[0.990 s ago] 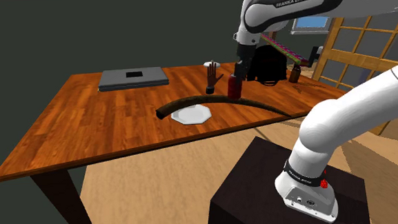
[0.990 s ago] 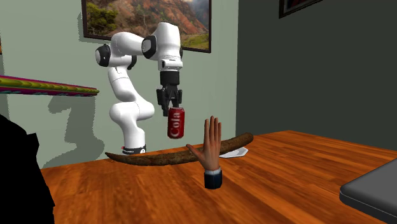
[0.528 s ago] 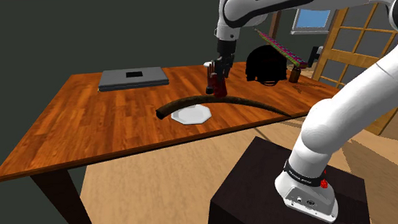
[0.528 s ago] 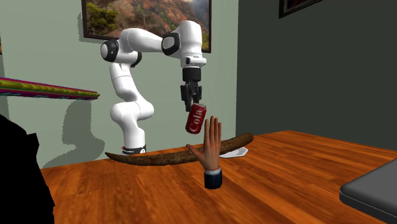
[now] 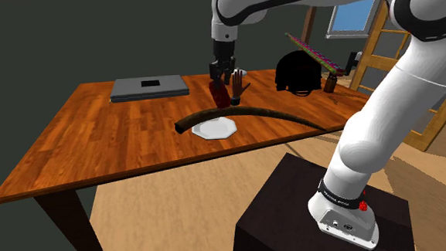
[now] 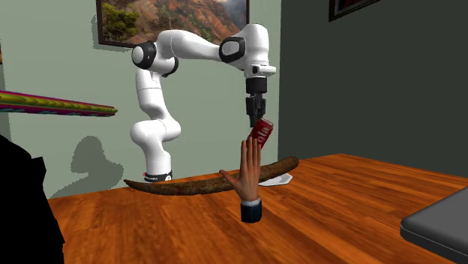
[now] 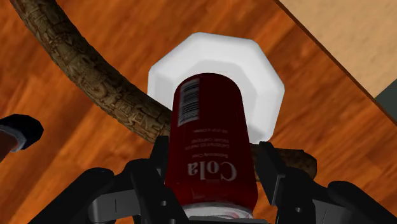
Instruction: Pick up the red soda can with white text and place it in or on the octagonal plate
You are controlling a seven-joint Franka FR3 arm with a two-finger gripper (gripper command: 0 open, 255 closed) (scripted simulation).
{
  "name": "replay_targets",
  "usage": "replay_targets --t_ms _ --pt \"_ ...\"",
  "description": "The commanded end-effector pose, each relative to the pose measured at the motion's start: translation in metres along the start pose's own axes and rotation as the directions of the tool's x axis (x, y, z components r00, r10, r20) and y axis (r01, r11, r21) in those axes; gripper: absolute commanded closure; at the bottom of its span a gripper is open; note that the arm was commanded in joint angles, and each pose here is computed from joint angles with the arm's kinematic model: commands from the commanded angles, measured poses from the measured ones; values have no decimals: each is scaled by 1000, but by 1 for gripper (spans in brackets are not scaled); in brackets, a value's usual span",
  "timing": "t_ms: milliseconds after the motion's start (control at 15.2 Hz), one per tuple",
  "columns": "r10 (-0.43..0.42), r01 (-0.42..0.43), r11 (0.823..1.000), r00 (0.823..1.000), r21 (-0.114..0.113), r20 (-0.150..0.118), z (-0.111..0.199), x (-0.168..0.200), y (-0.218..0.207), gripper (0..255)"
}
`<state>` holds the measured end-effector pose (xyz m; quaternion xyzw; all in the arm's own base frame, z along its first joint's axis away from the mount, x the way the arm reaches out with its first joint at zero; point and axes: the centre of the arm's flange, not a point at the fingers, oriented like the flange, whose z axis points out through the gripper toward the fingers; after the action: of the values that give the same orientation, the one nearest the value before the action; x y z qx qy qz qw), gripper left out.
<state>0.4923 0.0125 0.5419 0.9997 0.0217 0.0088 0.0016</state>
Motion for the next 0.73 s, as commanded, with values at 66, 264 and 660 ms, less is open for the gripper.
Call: replay_targets --t_ms 66,264,660 --pt "1 -1 1000 1000 1 -1 7 10 -15 255" --pt "1 -1 1000 1000 1 -1 23 10 -15 255" --pt "1 -1 1000 1000 1 -1 55 9 -15 255"
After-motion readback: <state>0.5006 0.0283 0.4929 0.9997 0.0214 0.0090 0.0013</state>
